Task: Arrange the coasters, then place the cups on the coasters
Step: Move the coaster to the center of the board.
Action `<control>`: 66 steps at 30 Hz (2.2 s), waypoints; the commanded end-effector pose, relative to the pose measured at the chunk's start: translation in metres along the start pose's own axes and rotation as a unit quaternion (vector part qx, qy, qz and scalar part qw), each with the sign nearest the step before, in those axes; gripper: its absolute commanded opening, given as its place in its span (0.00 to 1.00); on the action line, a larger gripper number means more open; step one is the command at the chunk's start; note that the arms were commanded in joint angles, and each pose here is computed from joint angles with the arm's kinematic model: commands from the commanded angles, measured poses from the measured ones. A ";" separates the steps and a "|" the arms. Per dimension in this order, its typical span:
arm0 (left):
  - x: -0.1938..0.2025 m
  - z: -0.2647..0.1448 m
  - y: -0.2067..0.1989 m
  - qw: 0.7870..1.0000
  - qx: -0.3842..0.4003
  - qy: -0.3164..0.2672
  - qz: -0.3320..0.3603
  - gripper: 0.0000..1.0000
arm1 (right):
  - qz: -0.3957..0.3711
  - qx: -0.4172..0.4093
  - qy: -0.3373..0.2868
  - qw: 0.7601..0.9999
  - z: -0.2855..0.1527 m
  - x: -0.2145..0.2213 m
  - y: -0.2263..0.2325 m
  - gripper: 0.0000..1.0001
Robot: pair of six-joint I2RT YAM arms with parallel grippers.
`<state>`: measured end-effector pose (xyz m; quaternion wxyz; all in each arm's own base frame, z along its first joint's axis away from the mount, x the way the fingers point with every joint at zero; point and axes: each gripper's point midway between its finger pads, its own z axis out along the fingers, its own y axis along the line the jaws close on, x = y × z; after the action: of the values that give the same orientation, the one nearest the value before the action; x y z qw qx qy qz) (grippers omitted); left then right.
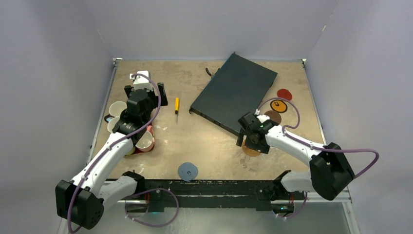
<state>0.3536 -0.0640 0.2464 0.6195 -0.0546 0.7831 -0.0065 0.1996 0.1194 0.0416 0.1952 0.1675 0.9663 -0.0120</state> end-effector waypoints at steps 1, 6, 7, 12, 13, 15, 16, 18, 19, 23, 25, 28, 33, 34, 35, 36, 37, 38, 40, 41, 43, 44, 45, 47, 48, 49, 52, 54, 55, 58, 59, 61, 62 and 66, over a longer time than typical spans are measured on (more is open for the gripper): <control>-0.011 0.000 -0.006 1.000 0.010 -0.017 -0.013 0.98 | 0.022 0.019 0.008 1.000 0.006 0.007 -0.008 0.98; -0.011 0.000 -0.006 1.000 0.010 -0.017 -0.012 0.98 | 0.025 0.021 0.011 0.999 0.009 0.010 -0.010 0.98; -0.011 0.000 -0.006 1.000 0.010 -0.017 -0.012 0.98 | 0.027 0.022 0.012 0.999 0.009 0.011 -0.010 0.98; -0.010 0.001 -0.007 1.000 0.010 -0.016 -0.012 0.98 | 0.035 0.018 0.016 0.999 0.015 0.017 -0.011 0.98; -0.010 0.001 -0.006 1.000 0.010 -0.016 -0.012 0.98 | 0.036 0.017 0.016 0.999 0.015 0.017 -0.010 0.98; -0.010 0.001 -0.006 1.000 0.009 -0.016 -0.012 0.98 | 0.038 0.016 0.015 0.999 0.016 0.016 -0.009 0.98; -0.010 0.001 -0.006 1.000 0.009 -0.015 -0.012 0.98 | 0.037 0.015 0.014 0.999 0.017 0.016 -0.009 0.98; -0.009 0.001 -0.006 1.000 0.010 -0.015 -0.012 0.98 | 0.038 0.015 0.013 0.999 0.018 0.015 -0.007 0.98; -0.009 0.001 -0.006 1.000 0.010 -0.015 -0.012 0.98 | 0.038 0.014 0.013 0.999 0.019 0.015 -0.007 0.98; -0.009 0.001 -0.006 1.000 0.009 -0.015 -0.012 0.98 | 0.036 0.016 0.015 0.999 0.024 0.017 -0.006 0.98; -0.010 0.001 -0.006 1.000 0.008 -0.016 -0.012 0.98 | 0.035 0.020 0.014 0.999 0.025 0.016 -0.007 0.98; -0.009 0.001 -0.006 1.000 0.008 -0.015 -0.011 0.98 | 0.033 0.030 0.013 0.999 0.028 0.017 -0.010 0.98; -0.009 0.001 -0.006 1.000 0.009 -0.015 -0.012 0.98 | 0.032 0.038 0.009 0.999 0.029 0.017 -0.015 0.98; -0.009 0.001 -0.006 1.000 0.008 -0.015 -0.012 0.98 | 0.033 0.039 0.008 0.999 0.030 0.017 -0.015 0.98; -0.009 0.001 -0.006 1.000 0.008 -0.015 -0.011 0.98 | 0.033 0.040 0.006 0.999 0.030 0.016 -0.015 0.98; -0.009 0.001 -0.006 1.000 0.008 -0.015 -0.011 0.98 | 0.032 0.042 0.006 0.999 0.030 0.015 -0.015 0.98; -0.010 0.001 -0.006 1.000 0.008 -0.015 -0.012 0.98 | 0.032 0.043 0.004 0.999 0.030 0.014 -0.015 0.98; -0.009 0.001 -0.006 1.000 0.009 -0.014 -0.011 0.98 | 0.031 0.044 0.003 0.999 0.029 0.013 -0.015 0.98; -0.009 0.001 -0.006 1.000 0.008 -0.014 -0.011 0.98 | 0.030 0.044 -0.001 0.999 0.027 0.010 -0.014 0.98; -0.008 0.001 -0.006 1.000 0.008 -0.013 -0.011 0.98 | 0.030 0.044 -0.003 0.999 0.026 0.009 -0.013 0.98; -0.008 0.002 -0.006 1.000 0.008 -0.013 -0.011 0.98 | 0.032 0.041 -0.006 0.999 0.024 0.006 -0.012 0.98; -0.009 0.001 -0.006 1.000 0.008 -0.014 -0.011 0.98 | 0.032 0.038 -0.006 0.999 0.023 0.006 -0.010 0.98; -0.009 0.001 -0.006 1.000 0.008 -0.014 -0.011 0.98 | 0.032 0.036 -0.005 0.999 0.023 0.006 -0.010 0.98; -0.008 0.002 -0.006 1.000 0.008 -0.013 -0.011 0.98 | 0.033 0.034 -0.004 0.999 0.022 0.006 -0.009 0.98; -0.008 0.002 -0.006 1.000 0.008 -0.013 -0.011 0.98 | 0.034 0.035 -0.004 0.999 0.021 0.006 -0.010 0.98; -0.008 0.002 -0.006 1.000 0.008 -0.013 -0.011 0.98 | 0.035 0.035 -0.004 0.999 0.020 0.007 -0.011 0.98; -0.008 0.002 -0.006 1.000 0.009 -0.013 -0.011 0.98 | 0.040 0.033 -0.014 0.999 0.018 0.004 -0.012 0.98; -0.008 0.002 -0.006 1.000 0.009 -0.013 -0.012 0.98 | 0.044 0.028 -0.019 0.998 0.015 0.001 -0.012 0.98; -0.008 0.002 -0.006 1.000 0.009 -0.013 -0.011 0.98 | 0.046 0.026 -0.020 0.998 0.014 0.002 -0.012 0.98; -0.008 0.002 -0.007 1.000 0.010 -0.013 -0.012 0.98 | 0.047 0.024 -0.022 0.998 0.011 0.001 -0.012 0.98; -0.008 0.002 -0.006 1.000 0.010 -0.013 -0.012 0.98 | 0.046 0.025 -0.021 0.998 0.011 0.002 -0.013 0.98; -0.009 0.001 -0.007 1.000 0.010 -0.013 -0.012 0.98 | 0.045 0.025 -0.020 0.998 0.010 0.002 -0.014 0.98; -0.009 0.001 -0.007 1.000 0.010 -0.013 -0.012 0.98 | 0.044 0.024 -0.020 0.999 0.009 0.003 -0.014 0.98; -0.008 0.002 -0.007 1.000 0.011 -0.013 -0.012 0.98 | 0.042 0.023 -0.015 0.999 0.011 0.008 -0.015 0.98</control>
<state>0.3543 -0.0642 0.2446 0.6176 -0.0540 0.7846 -0.0056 0.1966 0.1137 0.0274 0.2032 0.2023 0.9579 -0.0159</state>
